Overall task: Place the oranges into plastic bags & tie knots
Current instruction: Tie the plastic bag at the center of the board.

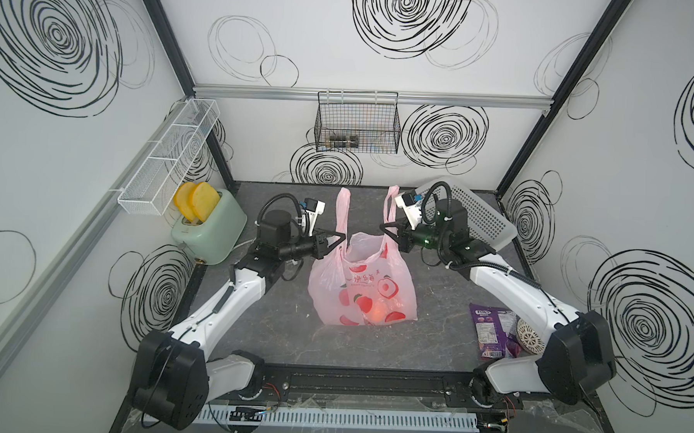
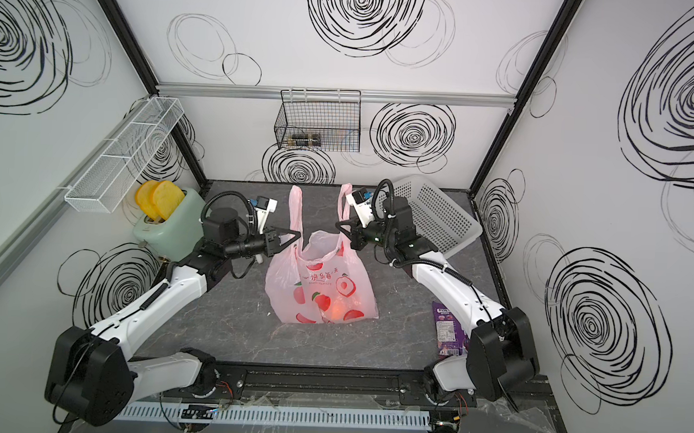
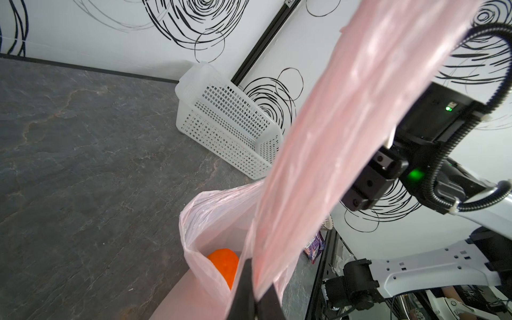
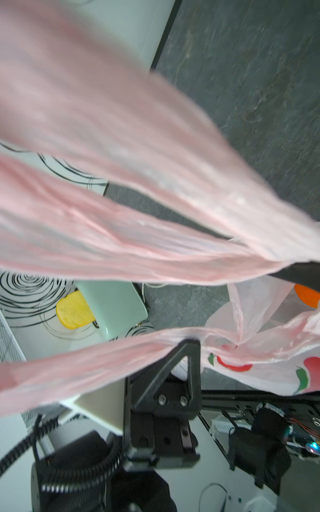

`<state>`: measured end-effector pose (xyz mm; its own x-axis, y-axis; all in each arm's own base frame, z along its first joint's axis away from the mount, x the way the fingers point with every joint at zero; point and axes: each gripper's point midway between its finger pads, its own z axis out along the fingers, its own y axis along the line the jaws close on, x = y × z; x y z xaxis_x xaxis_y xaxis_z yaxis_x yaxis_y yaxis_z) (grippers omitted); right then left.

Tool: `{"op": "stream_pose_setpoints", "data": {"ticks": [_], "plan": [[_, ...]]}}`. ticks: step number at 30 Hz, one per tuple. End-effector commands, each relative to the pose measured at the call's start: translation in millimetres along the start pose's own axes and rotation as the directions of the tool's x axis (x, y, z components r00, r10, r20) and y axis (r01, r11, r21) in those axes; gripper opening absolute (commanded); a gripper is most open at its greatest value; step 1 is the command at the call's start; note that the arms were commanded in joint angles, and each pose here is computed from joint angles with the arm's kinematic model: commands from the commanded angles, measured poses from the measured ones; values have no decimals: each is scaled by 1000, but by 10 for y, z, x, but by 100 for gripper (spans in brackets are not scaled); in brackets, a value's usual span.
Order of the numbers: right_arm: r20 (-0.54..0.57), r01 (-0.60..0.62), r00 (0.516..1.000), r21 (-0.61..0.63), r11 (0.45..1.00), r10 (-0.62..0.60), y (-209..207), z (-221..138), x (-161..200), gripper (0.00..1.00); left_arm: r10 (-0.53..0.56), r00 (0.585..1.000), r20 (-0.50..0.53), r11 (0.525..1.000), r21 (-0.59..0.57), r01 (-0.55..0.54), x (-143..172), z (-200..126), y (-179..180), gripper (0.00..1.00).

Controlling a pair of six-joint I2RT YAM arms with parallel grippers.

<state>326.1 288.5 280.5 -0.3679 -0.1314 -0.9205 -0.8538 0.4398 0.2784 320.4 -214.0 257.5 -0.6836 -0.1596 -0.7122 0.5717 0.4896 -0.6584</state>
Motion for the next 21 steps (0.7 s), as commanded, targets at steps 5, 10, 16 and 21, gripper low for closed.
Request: {"op": "stream_pose_setpoints", "data": {"ticks": [5, 10, 16, 21], "plan": [[-93, 131, 979, -392, 911, -181, 830, 134, 328, 0, 53, 989, -140, 998, -13, -55, 163, 128, 29, 0], [-189, 102, 962, -420, 902, -197, 837, 267, 496, 0, 95, 976, -198, 995, 41, -89, 279, 144, -41, 0], [-237, 134, 950, -275, 952, -202, 595, 332, 448, 13, 133, 967, -218, 990, 75, -120, 329, 117, -91, 0], [-199, 149, 963, -159, 976, -180, 576, 245, 362, 58, 122, 971, -206, 991, 77, -108, 299, 143, -89, 0]]}}
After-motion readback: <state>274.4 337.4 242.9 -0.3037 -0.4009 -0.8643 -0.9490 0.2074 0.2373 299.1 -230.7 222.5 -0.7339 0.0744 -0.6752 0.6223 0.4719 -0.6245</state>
